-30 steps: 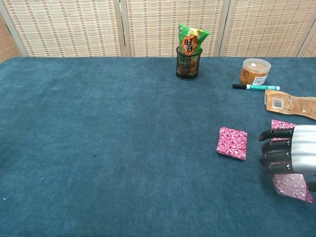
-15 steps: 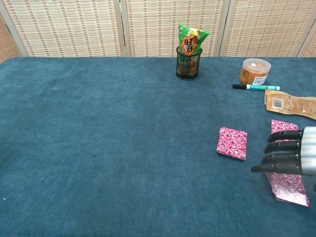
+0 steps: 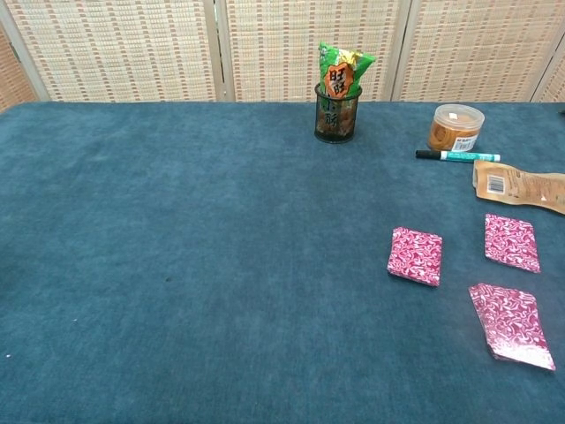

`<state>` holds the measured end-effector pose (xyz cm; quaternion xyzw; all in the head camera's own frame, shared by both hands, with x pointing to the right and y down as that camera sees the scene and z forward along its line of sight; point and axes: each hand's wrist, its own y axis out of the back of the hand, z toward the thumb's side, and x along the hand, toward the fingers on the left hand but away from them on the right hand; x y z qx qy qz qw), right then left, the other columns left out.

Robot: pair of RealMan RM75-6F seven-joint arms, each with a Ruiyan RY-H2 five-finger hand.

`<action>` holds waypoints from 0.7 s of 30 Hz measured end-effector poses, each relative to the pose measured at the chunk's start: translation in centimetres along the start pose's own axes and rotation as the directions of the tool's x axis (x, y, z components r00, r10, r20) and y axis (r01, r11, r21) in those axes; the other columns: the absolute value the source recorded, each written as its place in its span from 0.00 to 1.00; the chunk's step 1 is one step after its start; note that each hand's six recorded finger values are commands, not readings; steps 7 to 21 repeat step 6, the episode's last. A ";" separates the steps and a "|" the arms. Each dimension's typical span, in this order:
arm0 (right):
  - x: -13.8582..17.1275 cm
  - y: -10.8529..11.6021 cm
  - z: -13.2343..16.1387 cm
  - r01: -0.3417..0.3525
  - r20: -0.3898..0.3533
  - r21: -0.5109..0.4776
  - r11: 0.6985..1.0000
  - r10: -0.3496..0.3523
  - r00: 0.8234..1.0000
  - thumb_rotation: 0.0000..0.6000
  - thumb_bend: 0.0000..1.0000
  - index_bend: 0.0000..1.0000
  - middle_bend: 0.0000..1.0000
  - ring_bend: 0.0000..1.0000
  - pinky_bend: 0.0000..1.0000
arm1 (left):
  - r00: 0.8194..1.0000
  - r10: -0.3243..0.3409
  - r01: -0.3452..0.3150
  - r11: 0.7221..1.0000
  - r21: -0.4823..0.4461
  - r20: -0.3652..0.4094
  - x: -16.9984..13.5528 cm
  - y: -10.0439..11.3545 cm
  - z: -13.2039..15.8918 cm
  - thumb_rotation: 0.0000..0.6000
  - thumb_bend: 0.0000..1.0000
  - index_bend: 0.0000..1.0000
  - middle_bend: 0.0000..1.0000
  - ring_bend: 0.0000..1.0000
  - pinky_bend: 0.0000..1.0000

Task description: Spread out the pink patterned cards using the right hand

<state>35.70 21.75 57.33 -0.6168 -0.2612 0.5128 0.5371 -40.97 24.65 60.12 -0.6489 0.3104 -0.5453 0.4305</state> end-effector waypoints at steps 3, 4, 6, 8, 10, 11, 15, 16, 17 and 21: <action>1.6 0.6 -2.2 -0.005 0.212 -0.072 0.997 0.020 0.977 1.00 0.16 0.00 0.00 0.00 0.00 | 1.000 0.007 -0.007 1.000 -0.011 0.003 0.0 0.1 0.0 1.00 0.46 0.00 0.04 0.08 0.12; 2.0 0.7 -2.9 -0.001 0.262 -0.079 0.997 0.022 0.965 1.00 0.16 0.00 0.00 0.00 0.00 | 1.000 0.008 -0.008 1.000 -0.013 0.003 -0.1 0.2 -0.1 1.00 0.46 0.00 0.04 0.08 0.12; 2.6 0.7 -4.5 0.002 0.339 -0.078 0.997 0.025 0.940 1.00 0.16 0.00 0.00 0.00 0.00 | 1.000 0.010 -0.010 1.000 -0.012 0.004 -0.1 0.2 -0.1 1.00 0.46 0.00 0.03 0.07 0.12; 2.6 0.7 -4.5 0.002 0.339 -0.078 0.997 0.025 0.940 1.00 0.16 0.00 0.00 0.00 0.00 | 1.000 0.010 -0.010 1.000 -0.012 0.004 -0.1 0.2 -0.1 1.00 0.46 0.00 0.03 0.07 0.12; 2.6 0.7 -4.5 0.002 0.339 -0.078 0.997 0.025 0.940 1.00 0.16 0.00 0.00 0.00 0.00 | 1.000 0.010 -0.010 1.000 -0.012 0.004 -0.1 0.2 -0.1 1.00 0.46 0.00 0.03 0.07 0.12; 2.6 0.7 -4.5 0.002 0.339 -0.078 0.997 0.025 0.940 1.00 0.16 0.00 0.00 0.00 0.00 | 1.000 0.010 -0.010 1.000 -0.012 0.004 -0.1 0.2 -0.1 1.00 0.46 0.00 0.03 0.07 0.12; 2.6 0.7 -4.5 0.002 0.339 -0.078 0.997 0.025 0.940 1.00 0.16 0.00 0.00 0.00 0.00 | 1.000 0.010 -0.010 1.000 -0.012 0.004 -0.1 0.2 -0.1 1.00 0.46 0.00 0.03 0.07 0.12; 2.6 0.7 -4.5 0.002 0.339 -0.078 0.997 0.025 0.940 1.00 0.16 0.00 0.00 0.00 0.00 | 1.000 0.010 -0.010 1.000 -0.012 0.004 -0.1 0.2 -0.1 1.00 0.46 0.00 0.03 0.07 0.12; 2.6 0.7 -4.5 0.002 0.339 -0.078 0.997 0.025 0.940 1.00 0.16 0.00 0.00 0.00 0.00 | 1.000 0.010 -0.010 1.000 -0.012 0.004 -0.1 0.2 -0.1 1.00 0.46 0.00 0.03 0.07 0.12; 2.6 0.7 -4.5 0.002 0.339 -0.078 0.997 0.025 0.940 1.00 0.16 0.00 0.00 0.00 0.00 | 1.000 0.010 -0.010 1.000 -0.012 0.004 -0.1 0.2 -0.1 1.00 0.46 0.00 0.03 0.07 0.12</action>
